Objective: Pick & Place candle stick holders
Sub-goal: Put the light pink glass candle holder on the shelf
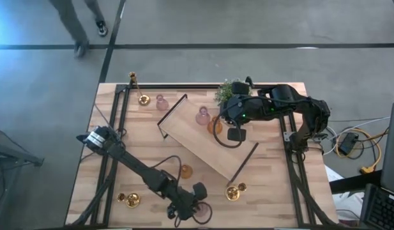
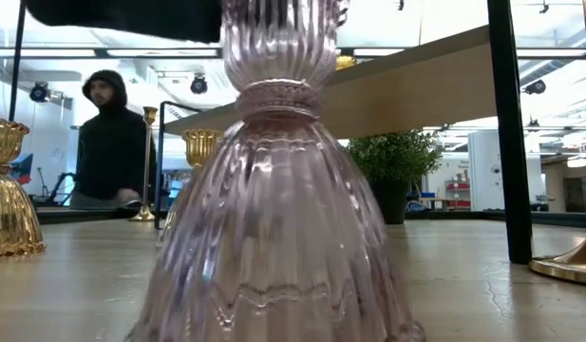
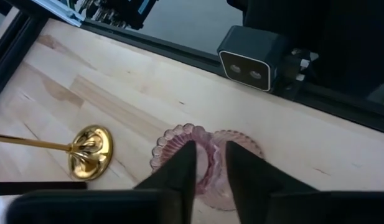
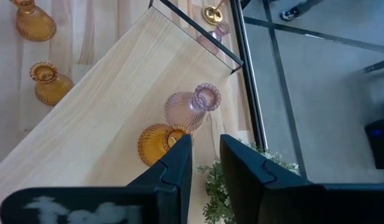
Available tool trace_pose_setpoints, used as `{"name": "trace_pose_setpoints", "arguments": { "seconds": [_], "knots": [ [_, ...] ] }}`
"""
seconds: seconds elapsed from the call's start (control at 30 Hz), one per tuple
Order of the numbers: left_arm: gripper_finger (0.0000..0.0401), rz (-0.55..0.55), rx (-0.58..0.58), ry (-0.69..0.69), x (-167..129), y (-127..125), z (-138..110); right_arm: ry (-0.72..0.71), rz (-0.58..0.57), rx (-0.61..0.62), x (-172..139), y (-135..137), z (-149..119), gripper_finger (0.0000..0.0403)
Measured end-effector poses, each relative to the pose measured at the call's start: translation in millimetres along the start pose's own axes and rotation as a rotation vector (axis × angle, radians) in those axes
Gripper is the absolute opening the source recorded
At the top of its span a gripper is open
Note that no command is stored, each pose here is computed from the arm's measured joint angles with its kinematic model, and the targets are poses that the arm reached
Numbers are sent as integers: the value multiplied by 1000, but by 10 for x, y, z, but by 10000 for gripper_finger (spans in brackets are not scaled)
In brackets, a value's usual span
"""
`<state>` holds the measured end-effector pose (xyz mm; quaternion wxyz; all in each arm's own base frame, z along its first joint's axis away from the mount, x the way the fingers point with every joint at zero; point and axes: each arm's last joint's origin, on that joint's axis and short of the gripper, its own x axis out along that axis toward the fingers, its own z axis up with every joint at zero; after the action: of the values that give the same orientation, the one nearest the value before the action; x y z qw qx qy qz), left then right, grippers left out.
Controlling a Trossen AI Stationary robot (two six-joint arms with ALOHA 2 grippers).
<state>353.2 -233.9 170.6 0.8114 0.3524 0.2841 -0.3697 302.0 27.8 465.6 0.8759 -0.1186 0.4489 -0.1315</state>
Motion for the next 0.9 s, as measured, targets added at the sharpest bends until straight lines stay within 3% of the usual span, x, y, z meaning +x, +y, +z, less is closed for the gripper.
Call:
{"name": "trace_pose_setpoints", "arguments": {
  "seconds": [0.23, 0.9],
  "knots": [
    [149, 8, -51, 6, -61, 46, 4, 0, 0, -2, 0, 0, 0, 66],
    [154, 0, -122, 187, -63, 33, -172, 0, 0, 0, 0, 0, 0, 79]
  ]
}}
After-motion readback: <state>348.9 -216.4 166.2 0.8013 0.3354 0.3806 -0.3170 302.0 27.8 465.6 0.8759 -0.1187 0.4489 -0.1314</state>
